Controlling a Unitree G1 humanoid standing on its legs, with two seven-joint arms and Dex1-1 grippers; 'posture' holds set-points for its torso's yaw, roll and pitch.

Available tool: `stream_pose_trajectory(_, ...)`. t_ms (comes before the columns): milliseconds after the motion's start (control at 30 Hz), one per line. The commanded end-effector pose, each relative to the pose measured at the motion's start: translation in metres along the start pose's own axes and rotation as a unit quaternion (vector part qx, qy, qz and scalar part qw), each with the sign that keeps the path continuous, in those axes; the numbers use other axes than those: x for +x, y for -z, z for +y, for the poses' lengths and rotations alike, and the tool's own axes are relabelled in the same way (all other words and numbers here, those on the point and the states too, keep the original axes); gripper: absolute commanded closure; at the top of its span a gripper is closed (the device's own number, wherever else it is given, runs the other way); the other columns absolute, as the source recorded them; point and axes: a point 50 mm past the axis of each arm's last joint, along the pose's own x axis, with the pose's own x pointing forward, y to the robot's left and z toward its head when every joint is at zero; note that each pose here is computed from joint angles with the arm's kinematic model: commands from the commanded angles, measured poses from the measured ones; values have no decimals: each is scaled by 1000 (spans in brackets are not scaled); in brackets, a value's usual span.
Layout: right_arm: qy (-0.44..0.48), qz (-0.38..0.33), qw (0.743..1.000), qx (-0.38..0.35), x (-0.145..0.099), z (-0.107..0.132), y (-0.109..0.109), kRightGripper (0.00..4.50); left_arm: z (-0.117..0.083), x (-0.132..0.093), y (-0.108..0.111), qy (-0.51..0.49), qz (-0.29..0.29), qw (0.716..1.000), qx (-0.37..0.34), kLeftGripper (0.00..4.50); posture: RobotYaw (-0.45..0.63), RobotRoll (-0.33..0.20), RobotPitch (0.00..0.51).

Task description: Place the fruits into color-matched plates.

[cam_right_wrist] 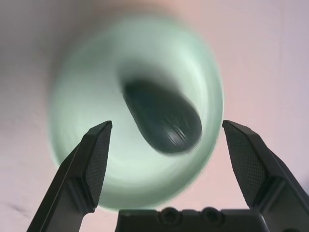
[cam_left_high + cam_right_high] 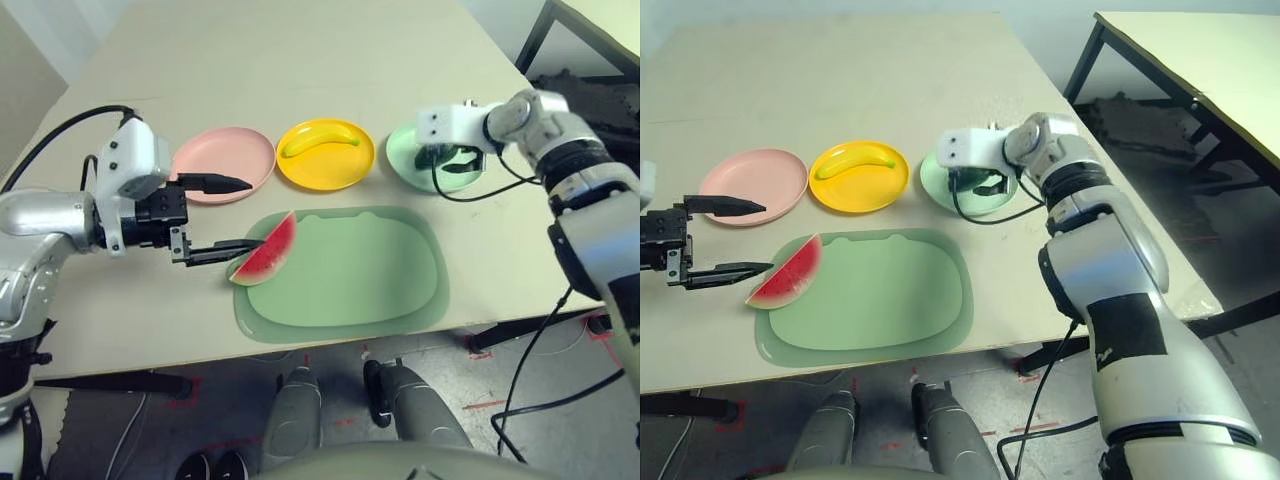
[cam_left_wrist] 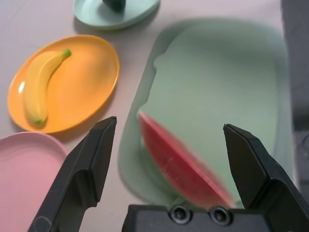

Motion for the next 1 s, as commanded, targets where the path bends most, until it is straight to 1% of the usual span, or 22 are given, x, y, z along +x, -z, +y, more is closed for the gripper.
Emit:
stream_pose_trajectory(33,-92,-122,985,74,-11,6,-18,32,8,2,-6,-11,-8,996,83,0,81,0,186)
stream_pose_trajectory(100,-143,-175,966,128,-16,21,-18,32,15,3,-12,-10,-13,991,133,0,75,0,189)
stream_pose_trajectory(167,-169,-208,948,175,-19,40,-16,32,20,5,-16,0,-10,984,176,0,72,0,191)
stream_pose_trajectory(267,-190,-254,912,261,-22,70,-15,32,27,5,-17,40,20,967,252,0,73,0,191)
stream_pose_trajectory(300,-188,-275,895,295,-22,79,-16,32,28,6,-16,58,31,959,276,0,72,0,192)
stream_pose_trajectory(367,-180,-300,874,338,-21,94,-18,32,30,7,-12,89,50,944,315,0,69,0,191)
stream_pose_trajectory(500,-146,-322,847,397,-15,128,-15,32,33,12,-7,141,68,911,381,0,54,0,189)
stream_pose_trajectory(567,-124,-329,834,425,-11,142,-13,32,34,16,-5,165,82,887,424,0,50,0,189)
stream_pose_trajectory(633,-104,-334,820,452,-6,157,-10,32,35,22,-5,181,81,870,451,0,40,0,187)
stream_pose_trajectory(667,-92,-340,810,469,-4,164,-7,32,35,25,-4,190,79,862,463,0,38,0,186)
stream_pose_trajectory(700,-77,-346,794,494,-1,172,-3,32,35,29,-4,199,73,854,474,0,35,0,185)
stream_pose_trajectory(733,-65,-345,785,510,2,179,2,32,34,32,-4,209,70,847,485,0,33,0,185)
stream_pose_trajectory(800,-58,-341,780,522,5,195,11,32,33,39,-4,224,60,832,504,0,28,0,183)
stream_pose_trajectory(867,-43,-347,765,541,7,205,19,32,32,46,-5,239,51,814,527,0,28,0,181)
stream_pose_trajectory(933,-7,-369,731,574,7,207,27,32,34,53,-7,245,39,800,545,0,25,0,179)
stream_pose_trajectory(967,9,-379,722,579,7,209,31,32,35,56,-8,250,37,793,555,0,22,0,178)
stream_pose_trajectory(1000,18,-386,721,576,6,211,34,32,36,59,-8,253,36,788,561,0,19,0,177)
